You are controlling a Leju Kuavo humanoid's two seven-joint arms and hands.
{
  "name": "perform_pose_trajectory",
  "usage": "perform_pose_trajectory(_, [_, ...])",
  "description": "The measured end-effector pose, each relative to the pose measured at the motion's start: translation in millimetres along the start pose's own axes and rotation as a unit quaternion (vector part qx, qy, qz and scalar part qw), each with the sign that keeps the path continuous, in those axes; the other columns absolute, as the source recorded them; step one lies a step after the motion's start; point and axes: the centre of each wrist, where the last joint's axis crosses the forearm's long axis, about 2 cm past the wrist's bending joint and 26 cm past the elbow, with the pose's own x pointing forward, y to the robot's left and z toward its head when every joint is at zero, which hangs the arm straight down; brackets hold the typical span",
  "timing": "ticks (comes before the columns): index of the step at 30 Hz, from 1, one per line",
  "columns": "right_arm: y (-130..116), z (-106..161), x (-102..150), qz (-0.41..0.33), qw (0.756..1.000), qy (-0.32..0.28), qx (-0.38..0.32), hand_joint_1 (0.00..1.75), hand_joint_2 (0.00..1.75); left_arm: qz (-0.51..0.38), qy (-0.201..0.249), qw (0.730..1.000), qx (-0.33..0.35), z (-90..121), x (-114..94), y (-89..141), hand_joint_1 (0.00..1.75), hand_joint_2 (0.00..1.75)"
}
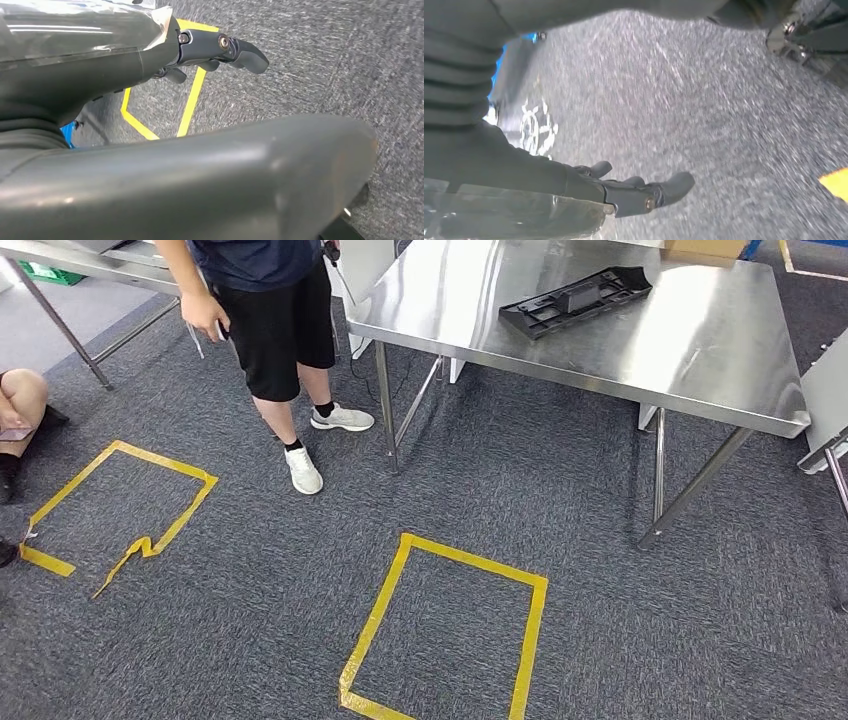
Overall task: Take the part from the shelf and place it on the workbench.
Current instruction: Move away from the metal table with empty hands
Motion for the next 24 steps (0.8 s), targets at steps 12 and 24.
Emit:
perform_pose_trajectory(12, [-18,-1,13,0.005,1.000,-0.012,-0.014,0.00,1.75,0.022,0.005,1.000,0.007,2,2,-7,0.00,0.00])
perform_pose_trajectory(24, [-1,-1,-2,0.000,1.000,-0.008,0.007,0.00,1.75,0.016,-0.008,1.000,0.007,3,0,-10,0.00,0.00])
